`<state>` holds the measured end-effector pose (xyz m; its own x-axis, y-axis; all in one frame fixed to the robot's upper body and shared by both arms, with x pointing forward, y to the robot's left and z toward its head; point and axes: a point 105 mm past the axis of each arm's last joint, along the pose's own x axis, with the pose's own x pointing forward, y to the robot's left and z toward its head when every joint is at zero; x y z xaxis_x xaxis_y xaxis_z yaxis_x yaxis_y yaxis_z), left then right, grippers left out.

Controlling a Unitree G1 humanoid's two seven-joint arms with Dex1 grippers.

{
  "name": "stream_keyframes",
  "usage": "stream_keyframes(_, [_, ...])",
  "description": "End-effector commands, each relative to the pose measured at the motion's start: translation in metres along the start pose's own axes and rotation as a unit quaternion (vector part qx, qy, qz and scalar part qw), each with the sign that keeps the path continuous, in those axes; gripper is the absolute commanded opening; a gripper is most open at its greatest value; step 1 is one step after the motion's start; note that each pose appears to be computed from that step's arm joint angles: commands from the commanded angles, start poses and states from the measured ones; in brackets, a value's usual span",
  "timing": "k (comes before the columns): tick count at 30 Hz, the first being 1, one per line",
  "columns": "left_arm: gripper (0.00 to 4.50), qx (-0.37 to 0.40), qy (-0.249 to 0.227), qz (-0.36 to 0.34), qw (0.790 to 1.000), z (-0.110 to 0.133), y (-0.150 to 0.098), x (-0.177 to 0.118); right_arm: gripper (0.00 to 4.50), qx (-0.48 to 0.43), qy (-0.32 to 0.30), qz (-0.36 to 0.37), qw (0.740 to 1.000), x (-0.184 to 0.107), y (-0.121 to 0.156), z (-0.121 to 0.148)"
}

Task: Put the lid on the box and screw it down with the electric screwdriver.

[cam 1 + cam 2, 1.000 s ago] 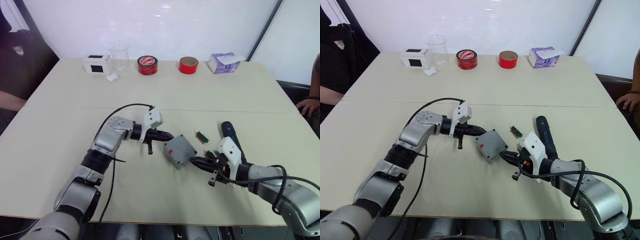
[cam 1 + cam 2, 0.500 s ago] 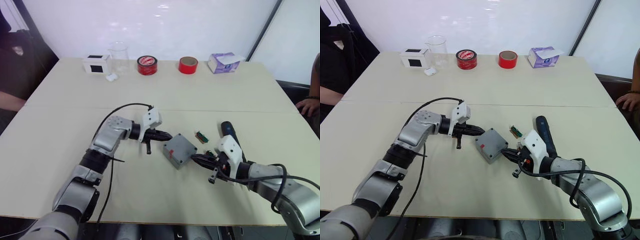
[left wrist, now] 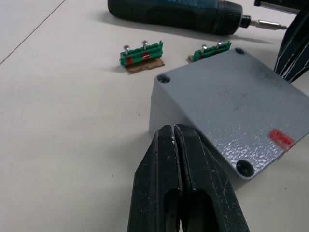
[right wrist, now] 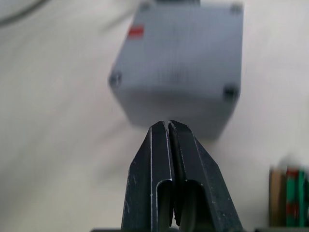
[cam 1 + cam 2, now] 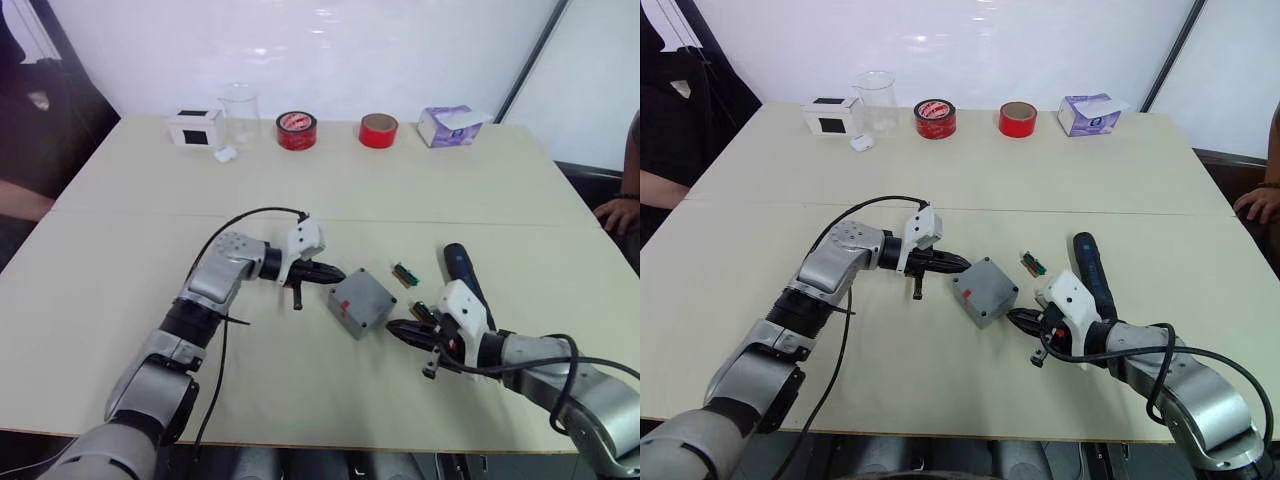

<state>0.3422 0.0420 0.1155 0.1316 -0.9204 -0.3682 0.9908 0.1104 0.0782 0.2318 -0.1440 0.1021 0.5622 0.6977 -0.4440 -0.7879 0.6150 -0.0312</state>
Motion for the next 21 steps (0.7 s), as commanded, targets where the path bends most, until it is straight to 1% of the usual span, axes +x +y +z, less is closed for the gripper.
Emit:
stream_keyframes(1, [0.00, 0.018, 0.000, 0.014, 1.000, 0.002, 0.005, -0.005, 0.05, -0.036, -0.014, -0.013, 0.999, 0.000, -0.003, 0.008])
stream_keyframes(4, [0.00, 0.017, 0.010, 0.010, 1.000, -0.007, 0.001, -0.002, 0.05, -0.038, -0.019, -0.021, 0.999, 0.006, -0.006, 0.010])
stream_keyframes(7, [0.00, 0.016, 0.021, -0.013, 1.000, -0.015, -0.010, 0.004, 0.05, -0.047, -0.009, -0.032, 0.998, 0.016, -0.010, 0.007])
stream_keyframes(10, [0.00, 0.012, 0.026, -0.028, 0.999, -0.018, -0.018, 0.004, 0.05, -0.052, -0.008, -0.039, 0.998, 0.024, -0.013, 0.007])
stream_keyframes(16, [0.00, 0.005, 0.030, -0.042, 0.999, -0.019, -0.026, -0.007, 0.05, -0.050, -0.037, -0.009, 0.998, 0.038, -0.005, 0.024])
stream_keyframes(21, [0.00, 0.001, 0.027, -0.041, 0.999, -0.016, -0.029, -0.013, 0.05, -0.052, -0.039, 0.018, 0.998, 0.045, 0.001, 0.028])
